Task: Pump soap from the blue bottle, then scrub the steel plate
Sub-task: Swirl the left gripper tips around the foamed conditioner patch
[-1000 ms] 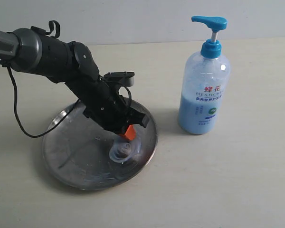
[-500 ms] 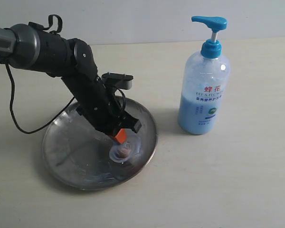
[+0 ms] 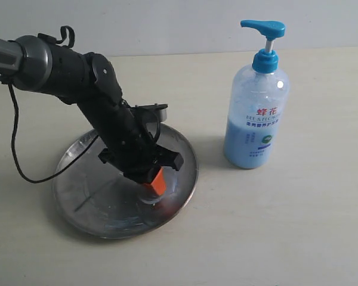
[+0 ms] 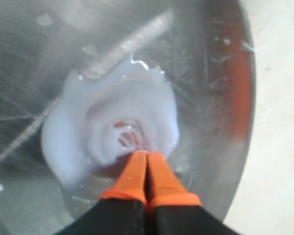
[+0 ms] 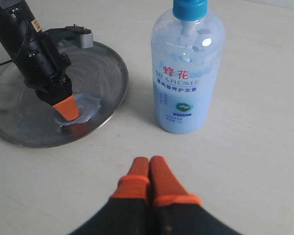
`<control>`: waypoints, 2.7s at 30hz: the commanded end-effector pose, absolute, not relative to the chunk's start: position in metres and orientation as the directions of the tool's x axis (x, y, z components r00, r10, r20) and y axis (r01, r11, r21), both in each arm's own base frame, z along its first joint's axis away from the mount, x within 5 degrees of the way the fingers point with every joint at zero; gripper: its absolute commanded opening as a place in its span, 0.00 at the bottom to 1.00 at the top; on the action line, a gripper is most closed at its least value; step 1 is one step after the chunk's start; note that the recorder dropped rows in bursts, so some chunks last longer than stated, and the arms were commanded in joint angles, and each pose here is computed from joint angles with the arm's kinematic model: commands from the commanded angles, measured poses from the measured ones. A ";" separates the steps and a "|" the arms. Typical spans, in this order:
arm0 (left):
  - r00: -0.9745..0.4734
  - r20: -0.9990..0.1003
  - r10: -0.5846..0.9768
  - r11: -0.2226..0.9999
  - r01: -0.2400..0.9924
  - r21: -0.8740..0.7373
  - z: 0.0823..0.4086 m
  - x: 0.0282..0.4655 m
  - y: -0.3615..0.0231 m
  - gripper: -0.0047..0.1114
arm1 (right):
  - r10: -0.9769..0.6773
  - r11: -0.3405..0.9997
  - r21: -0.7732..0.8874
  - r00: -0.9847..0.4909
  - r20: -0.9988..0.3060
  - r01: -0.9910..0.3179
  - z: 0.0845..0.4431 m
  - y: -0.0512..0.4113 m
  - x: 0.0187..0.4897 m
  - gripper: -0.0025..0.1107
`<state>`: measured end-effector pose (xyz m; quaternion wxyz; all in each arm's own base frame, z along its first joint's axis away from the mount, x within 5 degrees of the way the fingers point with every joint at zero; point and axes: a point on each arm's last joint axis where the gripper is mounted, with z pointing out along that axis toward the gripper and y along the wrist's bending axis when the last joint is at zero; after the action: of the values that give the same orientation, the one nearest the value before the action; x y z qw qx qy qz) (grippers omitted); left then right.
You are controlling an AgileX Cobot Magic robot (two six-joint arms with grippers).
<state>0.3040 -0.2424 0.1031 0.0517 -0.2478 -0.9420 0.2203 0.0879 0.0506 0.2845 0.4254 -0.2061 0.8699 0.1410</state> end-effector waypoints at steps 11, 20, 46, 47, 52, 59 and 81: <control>-0.916 -0.181 0.357 0.784 0.400 -0.475 0.098 0.319 -0.253 0.04 | -0.232 0.875 0.072 -0.545 -0.806 -0.479 0.284 0.051 0.088 0.02; -0.877 -0.163 0.452 0.815 0.481 -0.325 0.091 0.321 -0.240 0.04 | -0.232 0.875 0.072 -0.545 -0.806 -0.479 0.284 0.051 0.088 0.02; -0.914 -0.123 0.386 0.806 0.399 -0.437 0.095 0.307 -0.260 0.04 | -0.229 0.874 0.076 -0.546 -0.806 -0.479 0.285 0.051 0.088 0.02; -0.915 -0.132 0.381 0.808 0.399 -0.434 0.095 0.308 -0.260 0.04 | -0.229 0.874 0.076 -0.546 -0.806 -0.479 0.285 0.051 0.088 0.02; -0.897 -0.172 0.407 0.810 0.441 -0.387 0.093 0.312 -0.258 0.04 | -0.230 0.874 0.075 -0.544 -0.807 -0.480 0.285 0.051 0.088 0.02; -0.861 -0.156 0.483 0.799 0.507 -0.323 0.091 0.311 -0.252 0.04 | -0.230 0.874 0.075 -0.544 -0.807 -0.480 0.285 0.051 0.088 0.02; -0.812 0.097 0.575 0.791 0.522 -0.320 0.090 0.289 -0.240 0.04 | -0.230 0.873 0.075 -0.544 -0.807 -0.481 0.285 0.051 0.088 0.02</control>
<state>0.2973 -0.2413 0.1057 0.0584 -0.2946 -0.9426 0.1459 0.0877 0.0510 0.2846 0.4248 -0.2053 0.8698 0.1443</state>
